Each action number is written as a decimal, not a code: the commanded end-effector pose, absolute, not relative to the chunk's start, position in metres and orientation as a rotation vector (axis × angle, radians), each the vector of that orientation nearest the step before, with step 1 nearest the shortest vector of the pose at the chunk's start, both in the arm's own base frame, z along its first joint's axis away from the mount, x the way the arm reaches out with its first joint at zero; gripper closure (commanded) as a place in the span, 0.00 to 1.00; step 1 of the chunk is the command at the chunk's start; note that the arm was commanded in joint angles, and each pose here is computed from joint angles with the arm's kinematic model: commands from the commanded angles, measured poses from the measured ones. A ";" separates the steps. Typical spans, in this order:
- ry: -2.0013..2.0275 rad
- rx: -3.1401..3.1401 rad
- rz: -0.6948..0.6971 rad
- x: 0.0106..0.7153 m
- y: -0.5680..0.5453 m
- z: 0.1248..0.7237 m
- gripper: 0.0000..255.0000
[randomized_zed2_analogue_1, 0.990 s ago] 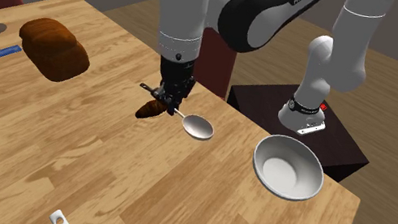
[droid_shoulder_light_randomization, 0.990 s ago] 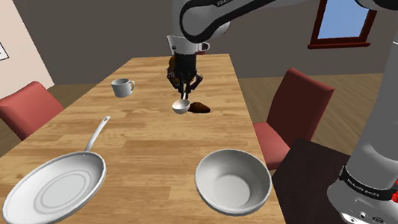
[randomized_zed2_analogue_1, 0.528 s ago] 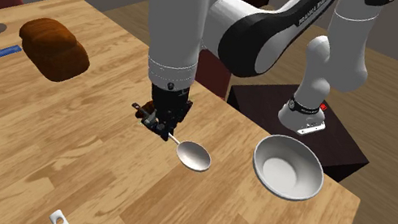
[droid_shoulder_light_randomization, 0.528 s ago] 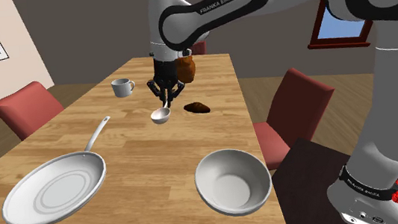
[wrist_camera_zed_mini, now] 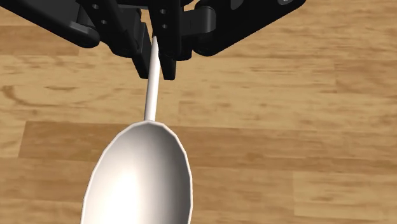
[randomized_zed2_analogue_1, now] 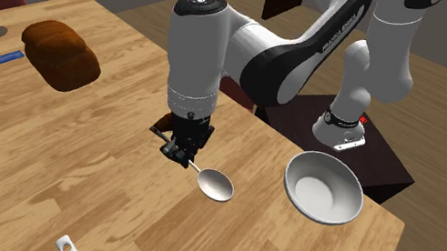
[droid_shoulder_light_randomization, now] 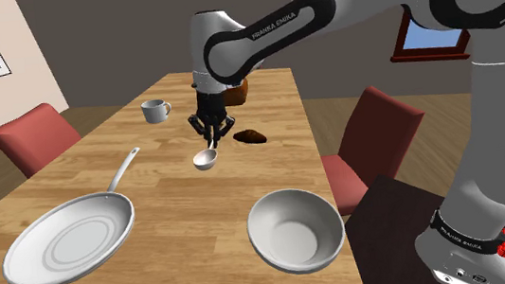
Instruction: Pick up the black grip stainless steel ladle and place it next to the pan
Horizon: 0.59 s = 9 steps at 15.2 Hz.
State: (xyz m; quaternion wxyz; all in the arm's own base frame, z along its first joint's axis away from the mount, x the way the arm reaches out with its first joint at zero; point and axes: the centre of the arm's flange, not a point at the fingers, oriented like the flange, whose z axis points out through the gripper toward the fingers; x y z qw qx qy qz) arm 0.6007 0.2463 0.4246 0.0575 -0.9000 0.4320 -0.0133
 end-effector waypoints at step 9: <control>1.310 -2.728 -0.041 0.600 0.247 0.372 1.00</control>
